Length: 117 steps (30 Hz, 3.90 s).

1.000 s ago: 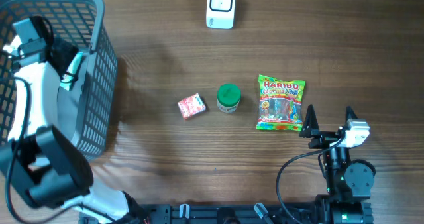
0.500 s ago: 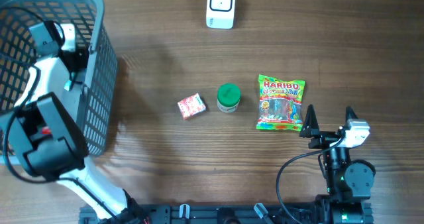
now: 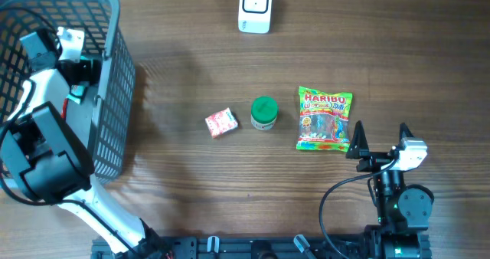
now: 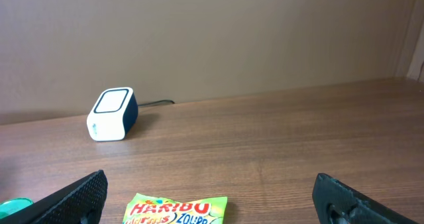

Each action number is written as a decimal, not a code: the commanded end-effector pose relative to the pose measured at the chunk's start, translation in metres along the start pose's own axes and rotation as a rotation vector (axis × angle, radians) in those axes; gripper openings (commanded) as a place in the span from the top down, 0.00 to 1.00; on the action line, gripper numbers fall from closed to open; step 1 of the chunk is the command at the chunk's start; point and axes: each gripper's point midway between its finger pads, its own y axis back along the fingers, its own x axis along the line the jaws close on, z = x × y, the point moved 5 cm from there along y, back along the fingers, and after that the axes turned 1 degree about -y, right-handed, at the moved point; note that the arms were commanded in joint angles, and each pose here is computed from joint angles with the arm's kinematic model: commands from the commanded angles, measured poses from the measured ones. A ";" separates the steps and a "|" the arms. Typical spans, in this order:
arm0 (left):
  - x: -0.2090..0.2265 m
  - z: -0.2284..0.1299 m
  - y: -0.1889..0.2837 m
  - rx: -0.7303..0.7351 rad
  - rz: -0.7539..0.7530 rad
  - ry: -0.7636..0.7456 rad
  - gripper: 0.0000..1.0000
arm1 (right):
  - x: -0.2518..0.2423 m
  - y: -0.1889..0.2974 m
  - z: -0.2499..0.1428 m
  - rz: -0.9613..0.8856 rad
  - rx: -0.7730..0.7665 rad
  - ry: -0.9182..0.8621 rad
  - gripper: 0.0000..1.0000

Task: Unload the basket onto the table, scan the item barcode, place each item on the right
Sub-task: 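Grasp the teal wipes pack with the left gripper and lift it, then lay the wipes pack on the table left of the tissue pack, then reach into the basket and grasp the red Nescafe stick with left gripper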

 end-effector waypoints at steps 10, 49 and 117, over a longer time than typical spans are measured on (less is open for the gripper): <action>-0.031 -0.067 -0.011 0.194 -0.262 0.055 0.93 | 0.002 0.000 0.001 0.017 -0.005 0.014 0.00; -0.313 -0.075 0.133 0.315 -0.303 0.507 0.71 | 0.002 0.000 0.001 0.017 -0.006 0.014 0.00; -0.050 -0.152 0.040 0.364 -0.178 0.782 0.96 | 0.002 0.000 0.001 0.017 -0.005 0.014 0.00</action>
